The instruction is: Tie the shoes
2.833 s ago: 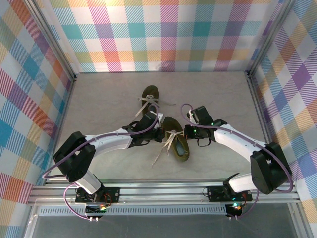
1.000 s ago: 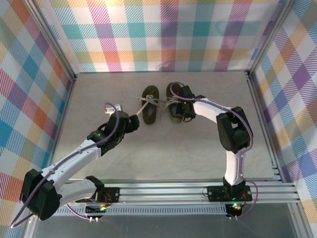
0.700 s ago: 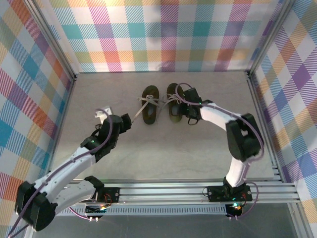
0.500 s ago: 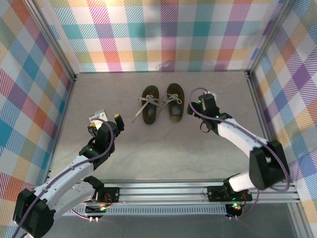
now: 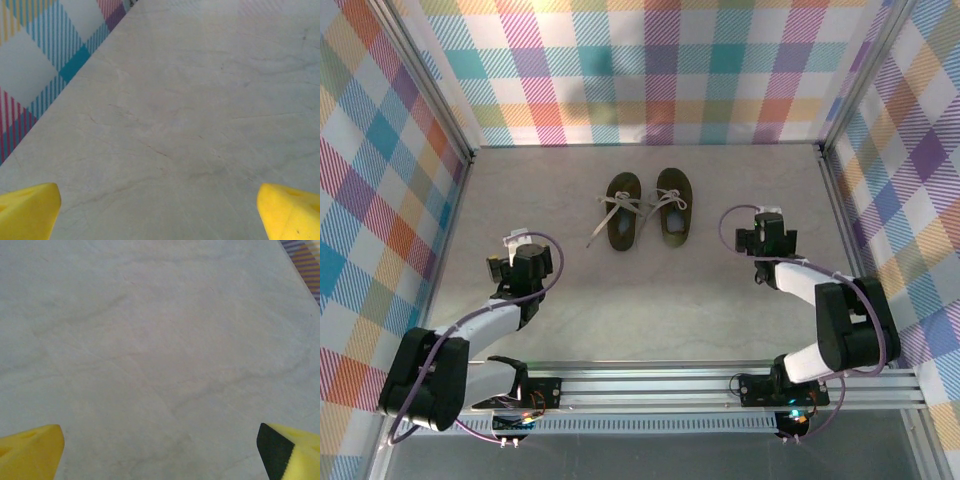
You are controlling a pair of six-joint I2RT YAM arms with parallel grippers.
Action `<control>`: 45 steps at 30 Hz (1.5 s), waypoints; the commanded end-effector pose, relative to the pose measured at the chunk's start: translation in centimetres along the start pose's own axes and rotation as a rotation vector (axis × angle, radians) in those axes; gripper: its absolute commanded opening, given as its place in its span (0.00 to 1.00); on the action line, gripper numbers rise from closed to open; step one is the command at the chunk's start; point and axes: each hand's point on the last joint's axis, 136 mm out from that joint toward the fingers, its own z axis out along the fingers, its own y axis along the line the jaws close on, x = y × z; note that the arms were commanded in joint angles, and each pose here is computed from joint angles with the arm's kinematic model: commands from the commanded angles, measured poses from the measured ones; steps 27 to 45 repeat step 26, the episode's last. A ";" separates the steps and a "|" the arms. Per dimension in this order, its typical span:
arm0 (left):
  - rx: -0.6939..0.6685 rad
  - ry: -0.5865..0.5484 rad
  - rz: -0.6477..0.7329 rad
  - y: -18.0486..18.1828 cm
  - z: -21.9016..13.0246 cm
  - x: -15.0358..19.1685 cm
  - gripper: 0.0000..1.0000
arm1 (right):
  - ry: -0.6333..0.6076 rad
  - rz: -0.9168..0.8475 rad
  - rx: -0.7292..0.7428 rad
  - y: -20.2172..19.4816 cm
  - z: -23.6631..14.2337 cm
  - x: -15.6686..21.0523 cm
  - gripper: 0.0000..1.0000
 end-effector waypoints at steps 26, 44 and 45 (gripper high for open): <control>0.366 -0.082 -0.078 -6.2 5.1 -1.6 1.00 | -0.244 0.076 -0.326 2.1 -0.2 -1.7 0.99; 0.366 -0.082 -0.078 -6.2 5.1 -1.6 1.00 | -0.244 0.076 -0.326 2.1 -0.2 -1.7 0.99; 0.366 -0.082 -0.078 -6.2 5.1 -1.6 1.00 | -0.244 0.076 -0.326 2.1 -0.2 -1.7 0.99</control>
